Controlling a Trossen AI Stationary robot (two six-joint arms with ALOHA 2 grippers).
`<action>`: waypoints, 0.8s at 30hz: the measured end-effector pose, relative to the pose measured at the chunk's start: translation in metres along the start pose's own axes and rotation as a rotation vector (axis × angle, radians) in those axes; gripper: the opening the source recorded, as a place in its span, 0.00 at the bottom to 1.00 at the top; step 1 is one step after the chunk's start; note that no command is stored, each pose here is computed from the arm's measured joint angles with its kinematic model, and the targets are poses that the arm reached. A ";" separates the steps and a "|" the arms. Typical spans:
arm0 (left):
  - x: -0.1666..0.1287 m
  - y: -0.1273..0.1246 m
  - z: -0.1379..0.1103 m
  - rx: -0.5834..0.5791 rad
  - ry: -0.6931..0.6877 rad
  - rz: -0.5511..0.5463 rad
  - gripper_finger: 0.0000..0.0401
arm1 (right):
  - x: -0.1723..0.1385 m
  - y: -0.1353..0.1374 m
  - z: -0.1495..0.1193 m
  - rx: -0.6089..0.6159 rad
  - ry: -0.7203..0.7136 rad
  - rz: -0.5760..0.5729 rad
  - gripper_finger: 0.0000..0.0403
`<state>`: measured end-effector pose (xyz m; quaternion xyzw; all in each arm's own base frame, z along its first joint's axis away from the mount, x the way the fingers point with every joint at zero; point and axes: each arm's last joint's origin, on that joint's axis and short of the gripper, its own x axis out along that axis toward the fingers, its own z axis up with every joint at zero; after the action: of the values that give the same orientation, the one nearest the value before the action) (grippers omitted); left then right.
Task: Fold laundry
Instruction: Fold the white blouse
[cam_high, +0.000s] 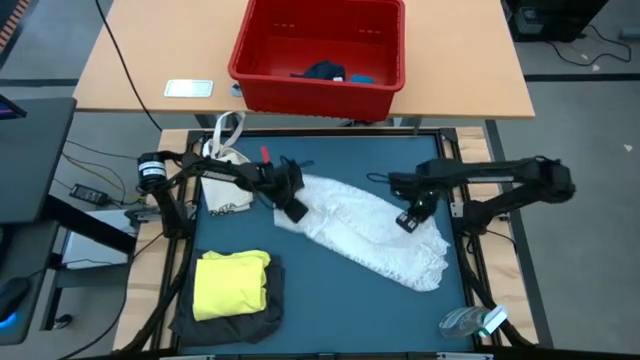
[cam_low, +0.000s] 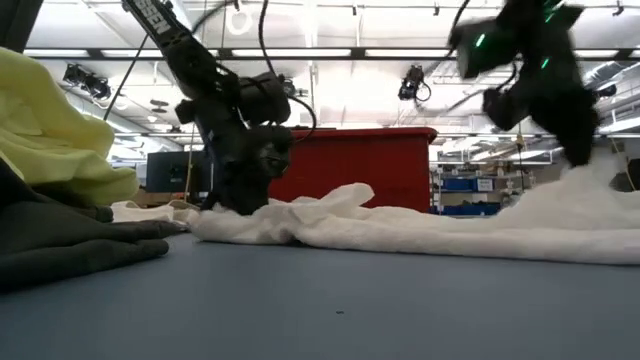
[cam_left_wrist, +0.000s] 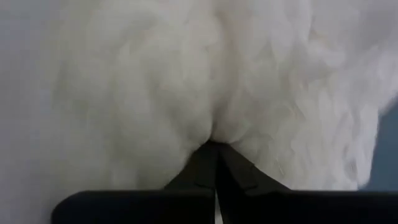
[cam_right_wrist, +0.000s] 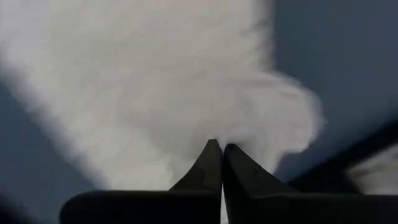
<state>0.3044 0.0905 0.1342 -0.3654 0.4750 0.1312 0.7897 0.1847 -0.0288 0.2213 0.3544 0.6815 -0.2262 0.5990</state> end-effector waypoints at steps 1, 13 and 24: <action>-0.004 0.006 0.005 -0.014 -0.030 0.016 0.01 | -0.001 0.005 -0.008 0.016 0.012 0.054 0.01; -0.025 0.059 0.030 -0.124 -0.136 0.064 0.00 | 0.049 0.100 -0.073 -0.002 0.152 0.448 0.03; -0.058 0.060 0.053 -0.068 -0.270 -0.130 0.13 | 0.007 0.099 -0.064 -0.040 -0.076 0.712 0.38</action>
<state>0.2758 0.1773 0.1709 -0.4008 0.3352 0.1438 0.8404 0.2171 0.0830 0.2374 0.5492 0.4968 -0.0032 0.6720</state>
